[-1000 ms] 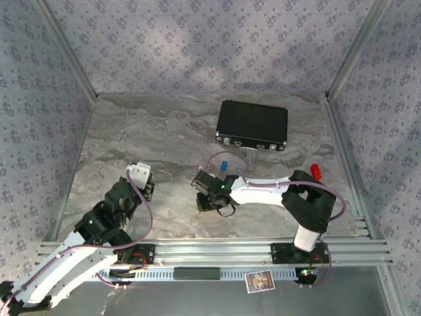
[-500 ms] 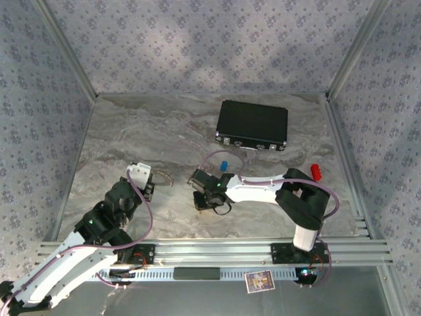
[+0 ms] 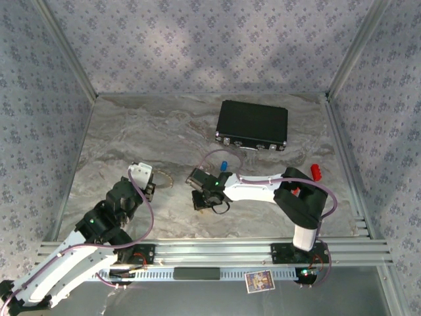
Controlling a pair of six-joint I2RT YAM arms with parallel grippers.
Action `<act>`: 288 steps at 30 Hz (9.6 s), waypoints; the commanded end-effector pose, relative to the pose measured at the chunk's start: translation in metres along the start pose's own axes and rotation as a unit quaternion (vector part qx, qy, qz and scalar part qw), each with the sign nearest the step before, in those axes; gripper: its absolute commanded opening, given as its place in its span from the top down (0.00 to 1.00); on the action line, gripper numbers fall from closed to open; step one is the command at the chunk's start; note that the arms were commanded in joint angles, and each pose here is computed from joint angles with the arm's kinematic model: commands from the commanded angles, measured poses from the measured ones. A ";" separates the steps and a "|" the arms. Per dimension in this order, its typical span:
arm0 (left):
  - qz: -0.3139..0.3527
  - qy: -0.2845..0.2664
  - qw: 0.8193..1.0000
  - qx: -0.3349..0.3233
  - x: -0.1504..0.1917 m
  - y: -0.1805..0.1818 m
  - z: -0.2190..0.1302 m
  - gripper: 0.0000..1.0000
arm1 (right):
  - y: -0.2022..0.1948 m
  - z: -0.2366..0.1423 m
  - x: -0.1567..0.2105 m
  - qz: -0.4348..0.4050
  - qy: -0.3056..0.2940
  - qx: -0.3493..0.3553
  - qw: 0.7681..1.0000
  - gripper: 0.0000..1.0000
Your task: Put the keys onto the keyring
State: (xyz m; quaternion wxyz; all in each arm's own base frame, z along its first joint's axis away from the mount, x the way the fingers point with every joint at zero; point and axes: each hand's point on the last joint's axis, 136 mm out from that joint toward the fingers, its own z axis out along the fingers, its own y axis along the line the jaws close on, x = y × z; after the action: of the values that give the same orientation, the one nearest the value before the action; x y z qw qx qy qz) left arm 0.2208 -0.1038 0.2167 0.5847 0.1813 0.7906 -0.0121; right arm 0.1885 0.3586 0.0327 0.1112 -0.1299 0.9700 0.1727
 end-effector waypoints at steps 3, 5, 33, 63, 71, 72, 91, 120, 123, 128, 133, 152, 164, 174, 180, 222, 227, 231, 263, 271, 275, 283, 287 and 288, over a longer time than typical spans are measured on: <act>-0.013 -0.017 1.000 0.003 -0.011 0.000 -0.001 1.00 | -0.008 -0.017 -0.007 -0.009 -0.009 0.025 1.000 1.00; -0.011 -0.016 1.000 0.004 -0.010 -0.001 0.000 1.00 | -0.010 -0.026 -0.008 -0.015 -0.014 0.027 0.999 1.00; 0.000 -0.013 1.000 -0.003 -0.011 0.001 0.000 1.00 | -0.002 0.002 -0.002 -0.059 0.018 0.107 0.992 0.67; 0.014 -0.036 0.995 0.096 -0.017 -0.035 0.001 1.00 | -0.038 -0.036 0.029 -0.132 0.011 0.102 0.986 1.00; 0.037 -0.024 0.970 0.238 -0.016 -0.091 0.001 1.00 | -0.064 -0.042 0.055 -0.168 0.034 0.031 0.985 1.00; 0.040 -0.016 0.967 0.252 -0.013 -0.097 0.002 1.00 | -0.064 -0.041 0.058 -0.168 0.036 0.019 0.985 1.00; 0.053 0.004 0.947 0.318 -0.005 -0.125 -0.001 1.00 | -0.069 -0.039 0.057 -0.149 0.038 -0.015 0.988 0.78; 0.058 0.007 0.944 0.325 -0.004 -0.127 -0.002 1.00 | -0.068 -0.035 0.057 -0.148 0.052 -0.013 0.988 0.88; 0.058 0.006 0.944 0.326 -0.004 -0.127 -0.003 1.00 | -0.069 -0.035 0.057 -0.148 0.052 -0.011 0.988 0.93; 0.058 0.008 0.944 0.326 -0.004 -0.127 -0.003 1.00 | -0.069 -0.038 0.055 -0.149 0.049 -0.011 0.988 1.00; 0.050 0.004 0.942 0.331 -0.006 -0.128 -0.004 1.00 | -0.058 -0.059 0.039 -0.180 -0.009 -0.019 0.983 1.00; -0.062 0.031 0.919 0.387 -0.016 -0.147 -0.013 1.00 | -0.015 -0.172 -0.030 -0.392 -0.285 -0.038 0.874 1.00; -0.081 0.056 0.906 0.412 -0.017 -0.160 -0.011 1.00 | 0.016 -0.175 -0.030 -0.519 -0.294 -0.052 0.801 1.00; -0.081 0.069 0.899 0.425 -0.013 -0.166 -0.011 1.00 | 0.031 -0.176 -0.028 -0.552 -0.307 -0.055 0.773 1.00; -0.083 0.073 0.895 0.432 -0.013 -0.169 -0.012 1.00 | 0.037 -0.177 -0.027 -0.560 -0.315 -0.059 0.764 1.00; -0.082 0.077 0.891 0.440 -0.011 -0.172 -0.013 1.00 | 0.041 -0.165 -0.029 -0.574 -0.322 -0.015 0.753 1.00; -0.082 0.076 0.892 0.437 -0.010 -0.171 -0.013 1.00 | 0.038 -0.162 -0.022 -0.583 -0.307 -0.017 0.752 1.00; -0.080 0.076 0.893 0.437 -0.010 -0.171 -0.012 1.00 | 0.038 -0.161 -0.018 -0.589 -0.300 -0.023 0.750 1.00; -0.076 0.073 0.894 0.436 -0.011 -0.170 -0.012 1.00 | 0.043 -0.155 -0.004 -0.606 -0.278 -0.053 0.744 1.00; -0.070 0.050 0.892 0.444 -0.017 -0.171 -0.016 1.00 | 0.044 -0.150 0.001 -0.610 -0.269 -0.067 0.742 1.00; -0.055 0.015 0.893 0.446 -0.024 -0.170 -0.019 1.00 | 0.042 -0.150 0.006 -0.608 -0.265 -0.083 0.744 1.00; 0.003 -0.001 0.887 0.462 -0.021 -0.179 -0.024 1.00 | 0.036 -0.152 0.013 -0.597 -0.244 -0.099 0.758 0.70; 0.037 -0.021 0.879 0.474 -0.019 -0.185 -0.029 1.00 | 0.024 -0.165 0.014 -0.572 -0.246 -0.106 0.775 0.60; 0.042 -0.027 0.879 0.475 -0.018 -0.186 -0.029 1.00 | 0.019 -0.170 0.014 -0.562 -0.248 -0.114 0.781 0.59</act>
State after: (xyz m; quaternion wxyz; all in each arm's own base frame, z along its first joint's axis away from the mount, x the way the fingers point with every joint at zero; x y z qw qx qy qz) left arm 0.1480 -0.2664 0.1853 0.4087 0.4359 0.7178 -0.3574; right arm 0.1424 0.3273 0.1837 0.4161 -0.6363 0.6195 0.1956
